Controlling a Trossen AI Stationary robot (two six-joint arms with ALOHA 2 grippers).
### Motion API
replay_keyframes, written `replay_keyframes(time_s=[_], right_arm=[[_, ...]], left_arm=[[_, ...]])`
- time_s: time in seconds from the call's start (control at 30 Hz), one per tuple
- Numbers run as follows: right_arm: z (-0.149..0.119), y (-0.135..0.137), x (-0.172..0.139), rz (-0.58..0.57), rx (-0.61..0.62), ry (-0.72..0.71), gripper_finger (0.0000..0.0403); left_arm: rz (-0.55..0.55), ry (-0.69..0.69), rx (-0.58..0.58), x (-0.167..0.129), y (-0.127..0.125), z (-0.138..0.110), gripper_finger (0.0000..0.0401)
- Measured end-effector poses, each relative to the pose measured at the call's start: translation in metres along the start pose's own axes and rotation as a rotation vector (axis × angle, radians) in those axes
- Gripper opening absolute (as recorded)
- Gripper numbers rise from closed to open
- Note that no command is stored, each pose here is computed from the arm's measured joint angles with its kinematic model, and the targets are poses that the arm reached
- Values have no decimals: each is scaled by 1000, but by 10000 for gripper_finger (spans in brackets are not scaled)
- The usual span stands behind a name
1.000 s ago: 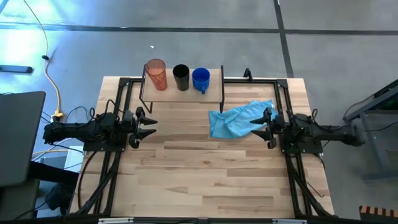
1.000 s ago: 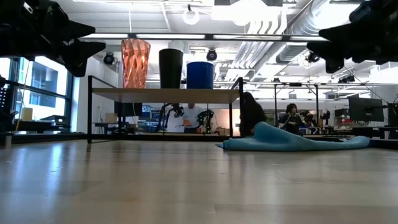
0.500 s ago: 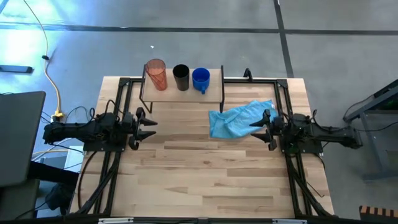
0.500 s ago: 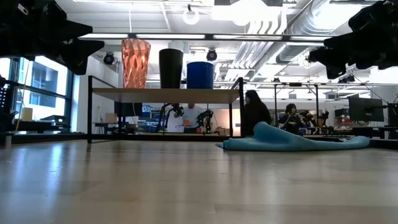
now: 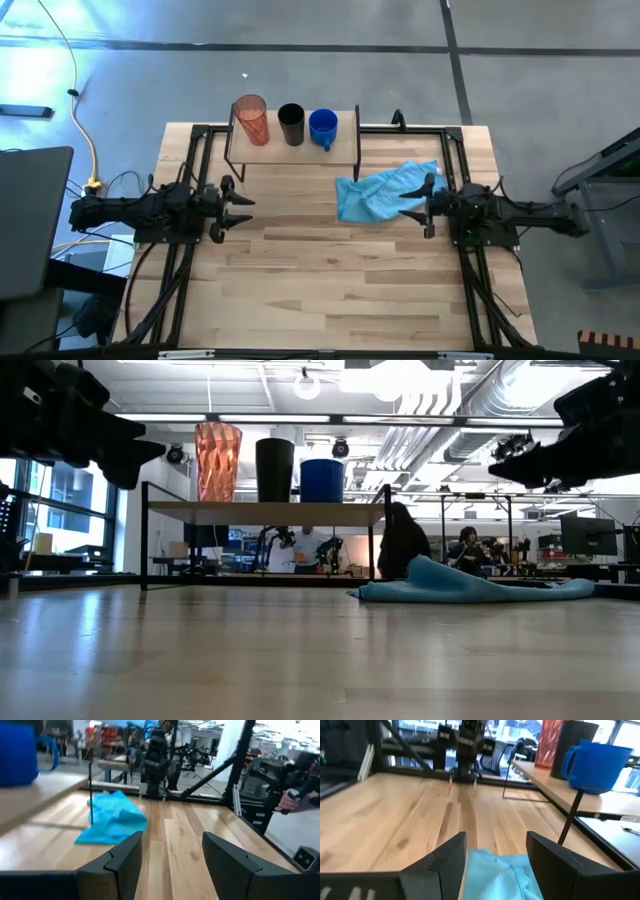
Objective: Stack small to large cups/mugs on shelf
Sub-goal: Return to Home Position
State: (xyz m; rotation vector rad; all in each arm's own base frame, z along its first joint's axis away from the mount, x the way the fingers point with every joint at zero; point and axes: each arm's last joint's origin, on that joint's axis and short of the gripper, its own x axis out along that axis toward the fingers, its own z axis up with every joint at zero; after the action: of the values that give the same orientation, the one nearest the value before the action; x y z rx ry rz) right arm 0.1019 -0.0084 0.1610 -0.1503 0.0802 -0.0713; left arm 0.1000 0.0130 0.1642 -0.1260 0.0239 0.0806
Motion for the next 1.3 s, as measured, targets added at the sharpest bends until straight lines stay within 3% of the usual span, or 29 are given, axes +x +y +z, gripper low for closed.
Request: replay_keyframes(time_s=[0.2,0.5,0.93,1.3], right_arm=[[-5,1,4,9,-11,59,199],[-6,1,5,8,-9,76,199],[-6,1,5,7,-71,76,199],[-6,1,5,11,88,76,199]], left_arm=[[-19,-58,169,0,-1,6,193],[-52,6,247,1,-1,-1,193],[-40,24,156,2,-1,-2,193],[-40,25,131,2,-1,-2,193]])
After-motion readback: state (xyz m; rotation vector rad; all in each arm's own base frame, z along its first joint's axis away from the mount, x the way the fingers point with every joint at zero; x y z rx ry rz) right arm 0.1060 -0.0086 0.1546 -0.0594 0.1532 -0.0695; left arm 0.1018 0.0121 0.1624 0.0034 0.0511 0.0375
